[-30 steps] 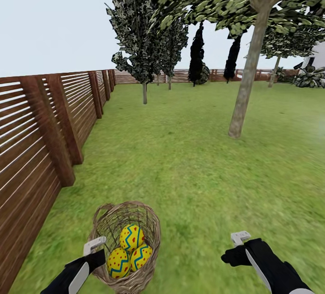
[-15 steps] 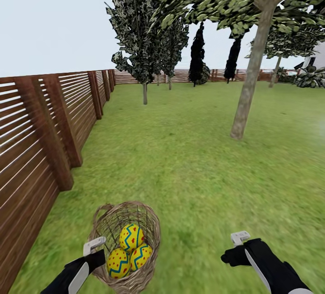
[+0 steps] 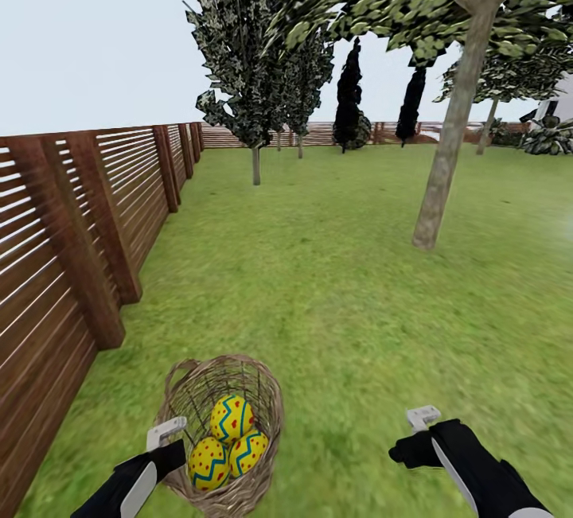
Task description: Take the three Easter eggs out of the wicker basket on the lawn in the garden, then place them on the lawn next to a single tree (choose any tree) so that all three eggs are next to the same tree and none are left in the basket.
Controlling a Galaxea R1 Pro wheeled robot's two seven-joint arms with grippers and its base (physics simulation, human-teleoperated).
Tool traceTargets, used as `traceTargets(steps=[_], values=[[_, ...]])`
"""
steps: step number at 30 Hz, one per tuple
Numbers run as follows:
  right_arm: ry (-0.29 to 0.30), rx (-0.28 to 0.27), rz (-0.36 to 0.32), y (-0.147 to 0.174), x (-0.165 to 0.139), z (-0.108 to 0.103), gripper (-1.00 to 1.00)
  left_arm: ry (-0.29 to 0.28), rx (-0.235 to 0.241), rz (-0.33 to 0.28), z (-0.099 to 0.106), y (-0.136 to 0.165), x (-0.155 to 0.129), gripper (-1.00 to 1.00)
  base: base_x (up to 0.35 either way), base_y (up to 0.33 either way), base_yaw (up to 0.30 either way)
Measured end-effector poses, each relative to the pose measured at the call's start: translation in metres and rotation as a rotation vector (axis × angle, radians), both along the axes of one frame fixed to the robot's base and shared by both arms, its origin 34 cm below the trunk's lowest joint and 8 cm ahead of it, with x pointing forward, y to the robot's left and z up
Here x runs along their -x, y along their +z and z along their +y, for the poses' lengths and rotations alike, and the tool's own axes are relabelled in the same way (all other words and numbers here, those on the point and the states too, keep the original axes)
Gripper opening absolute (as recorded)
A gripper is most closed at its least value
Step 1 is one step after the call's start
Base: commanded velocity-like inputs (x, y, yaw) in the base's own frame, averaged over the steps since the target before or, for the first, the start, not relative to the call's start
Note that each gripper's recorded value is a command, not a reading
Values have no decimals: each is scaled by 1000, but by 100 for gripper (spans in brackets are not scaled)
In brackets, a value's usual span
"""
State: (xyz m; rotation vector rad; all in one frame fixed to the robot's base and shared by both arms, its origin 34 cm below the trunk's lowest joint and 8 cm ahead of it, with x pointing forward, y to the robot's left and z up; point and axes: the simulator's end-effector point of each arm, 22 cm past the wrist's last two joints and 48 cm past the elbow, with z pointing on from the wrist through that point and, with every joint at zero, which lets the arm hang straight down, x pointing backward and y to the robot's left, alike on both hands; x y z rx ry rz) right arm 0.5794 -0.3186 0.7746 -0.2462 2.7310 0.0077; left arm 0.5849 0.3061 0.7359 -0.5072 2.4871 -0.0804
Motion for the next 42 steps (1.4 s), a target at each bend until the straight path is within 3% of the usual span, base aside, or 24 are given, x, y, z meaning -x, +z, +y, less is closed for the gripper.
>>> traceTargets(steps=[21, 36, 42], values=[[-2, -1, 3, -1, 1, 1, 100, 1, 0, 1, 0, 0, 0, -100, 327, 89, -2], [-10, -4, 10, -3, 3, 0, 100, 1, 0, 0, 0, 0, 0, -100, 327, 81, -283], [-6, 0, 9, -3, 3, 0, 100, 1, 0, 0, 0, 0, 0, -100, 327, 81, -24]])
